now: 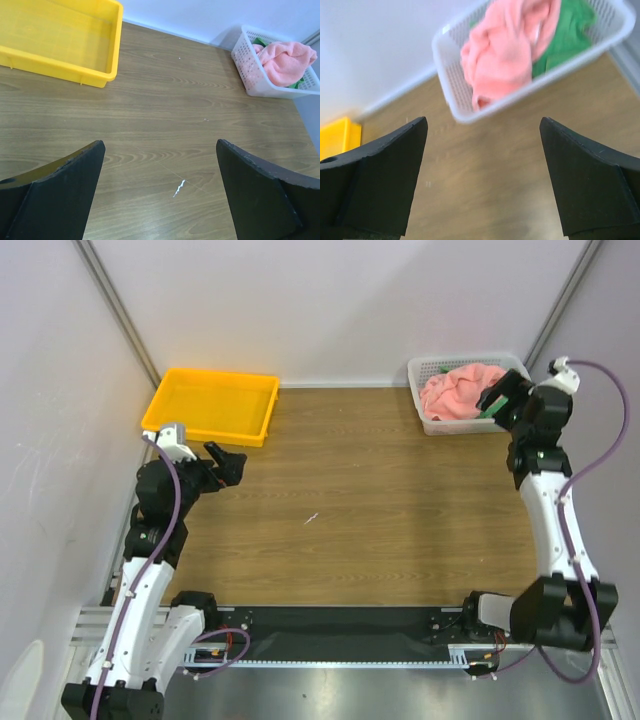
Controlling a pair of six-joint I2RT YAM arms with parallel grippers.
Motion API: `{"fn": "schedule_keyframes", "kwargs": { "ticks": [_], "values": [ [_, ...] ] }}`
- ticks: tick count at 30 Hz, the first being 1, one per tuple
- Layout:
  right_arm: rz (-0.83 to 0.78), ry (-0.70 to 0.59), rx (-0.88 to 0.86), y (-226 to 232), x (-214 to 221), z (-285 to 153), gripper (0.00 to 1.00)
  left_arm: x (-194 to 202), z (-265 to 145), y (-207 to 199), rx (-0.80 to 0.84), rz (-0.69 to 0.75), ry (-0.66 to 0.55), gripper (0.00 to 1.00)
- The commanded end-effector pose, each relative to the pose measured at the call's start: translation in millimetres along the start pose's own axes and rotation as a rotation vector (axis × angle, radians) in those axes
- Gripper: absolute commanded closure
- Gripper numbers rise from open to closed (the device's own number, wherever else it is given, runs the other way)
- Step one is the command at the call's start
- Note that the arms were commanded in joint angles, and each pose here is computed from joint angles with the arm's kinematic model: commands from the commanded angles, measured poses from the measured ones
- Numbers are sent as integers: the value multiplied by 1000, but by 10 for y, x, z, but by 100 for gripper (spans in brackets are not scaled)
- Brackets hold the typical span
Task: Fold and stack the towels
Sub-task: Grab crumpled towel
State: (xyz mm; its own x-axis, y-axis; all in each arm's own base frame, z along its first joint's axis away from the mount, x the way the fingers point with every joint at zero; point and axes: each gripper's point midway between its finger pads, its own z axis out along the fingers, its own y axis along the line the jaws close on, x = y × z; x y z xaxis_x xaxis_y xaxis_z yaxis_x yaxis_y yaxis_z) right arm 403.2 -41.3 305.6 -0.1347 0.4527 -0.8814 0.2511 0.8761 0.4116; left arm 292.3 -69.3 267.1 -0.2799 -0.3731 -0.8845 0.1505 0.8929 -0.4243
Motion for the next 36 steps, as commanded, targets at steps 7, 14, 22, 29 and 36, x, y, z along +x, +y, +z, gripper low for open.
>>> {"fn": "schedule_keyframes", "kwargs": {
  "ticks": [7, 14, 22, 29, 36],
  "values": [
    [-28, -118, 95, -204, -720, 1170, 0, -186, -43, -83, 37, 18, -59, 0],
    [-89, 22, 63, -285, -363, 2161, 0, -205, -53, -47, 24, 29, -67, 0],
    [-144, 102, 35, -329, 96, 2661, 0, -135, -8, -88, 65, 39, -43, 0],
    [-178, 171, 37, -281, 582, 2833, 20, -93, 58, -66, 61, 40, -13, 0],
    [-149, 150, 44, -107, 347, 2644, 100, -81, 71, -106, 86, 33, -5, 0]
  ]
}}
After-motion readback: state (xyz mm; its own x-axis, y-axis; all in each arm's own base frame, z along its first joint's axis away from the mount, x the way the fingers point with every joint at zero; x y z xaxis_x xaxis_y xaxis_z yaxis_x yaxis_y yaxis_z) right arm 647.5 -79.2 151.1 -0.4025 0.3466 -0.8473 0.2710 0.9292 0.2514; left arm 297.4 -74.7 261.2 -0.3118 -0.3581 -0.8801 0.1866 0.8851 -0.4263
